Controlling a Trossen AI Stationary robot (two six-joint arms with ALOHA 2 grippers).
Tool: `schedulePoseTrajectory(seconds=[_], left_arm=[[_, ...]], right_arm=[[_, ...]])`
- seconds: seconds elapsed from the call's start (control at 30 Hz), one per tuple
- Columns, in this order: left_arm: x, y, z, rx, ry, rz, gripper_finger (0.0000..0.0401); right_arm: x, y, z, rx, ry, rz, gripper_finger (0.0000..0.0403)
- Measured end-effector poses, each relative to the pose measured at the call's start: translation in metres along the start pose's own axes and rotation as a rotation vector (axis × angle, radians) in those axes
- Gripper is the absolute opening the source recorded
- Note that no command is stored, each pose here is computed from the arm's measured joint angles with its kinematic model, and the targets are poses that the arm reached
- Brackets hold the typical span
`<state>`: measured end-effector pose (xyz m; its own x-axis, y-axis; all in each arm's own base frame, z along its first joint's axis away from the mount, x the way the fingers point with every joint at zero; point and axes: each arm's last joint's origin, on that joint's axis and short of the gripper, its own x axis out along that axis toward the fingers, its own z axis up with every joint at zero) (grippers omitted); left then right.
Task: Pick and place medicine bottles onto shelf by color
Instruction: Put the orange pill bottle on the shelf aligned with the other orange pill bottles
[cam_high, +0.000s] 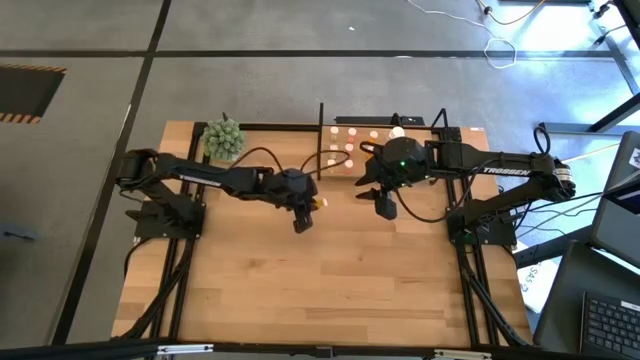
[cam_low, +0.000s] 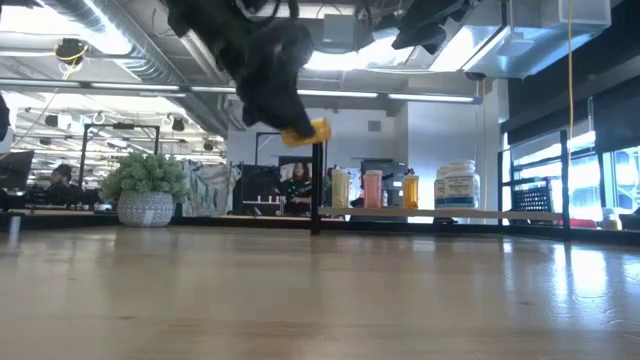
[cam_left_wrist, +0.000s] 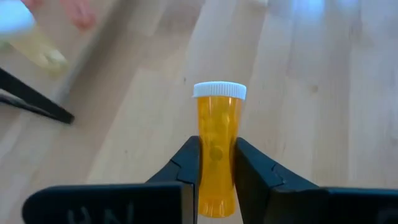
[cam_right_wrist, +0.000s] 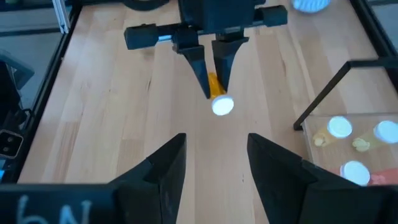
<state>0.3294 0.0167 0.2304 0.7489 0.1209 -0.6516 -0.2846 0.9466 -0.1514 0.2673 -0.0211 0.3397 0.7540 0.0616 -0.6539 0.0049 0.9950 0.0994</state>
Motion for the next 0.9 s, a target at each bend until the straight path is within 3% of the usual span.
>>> schedulePoseTrajectory(seconds=[0.3,0.5,0.9], left_arm=[[-0.032,-0.001,0.019,-0.002,-0.165,0.016,0.0055],[-0.034,-0.006,0.030,0.071,-0.278,-0.019,0.0055],[-0.037,-0.020,0.033,0.158,-0.338,-0.108,0.0055]], right_arm=[[0.000,0.000,0.004,-0.001,-0.039,0.002,0.0172],[0.009,0.001,0.007,-0.109,-0.055,0.055,0.0172],[0.043,-0.003,0.009,-0.242,-0.042,0.069,0.0172]])
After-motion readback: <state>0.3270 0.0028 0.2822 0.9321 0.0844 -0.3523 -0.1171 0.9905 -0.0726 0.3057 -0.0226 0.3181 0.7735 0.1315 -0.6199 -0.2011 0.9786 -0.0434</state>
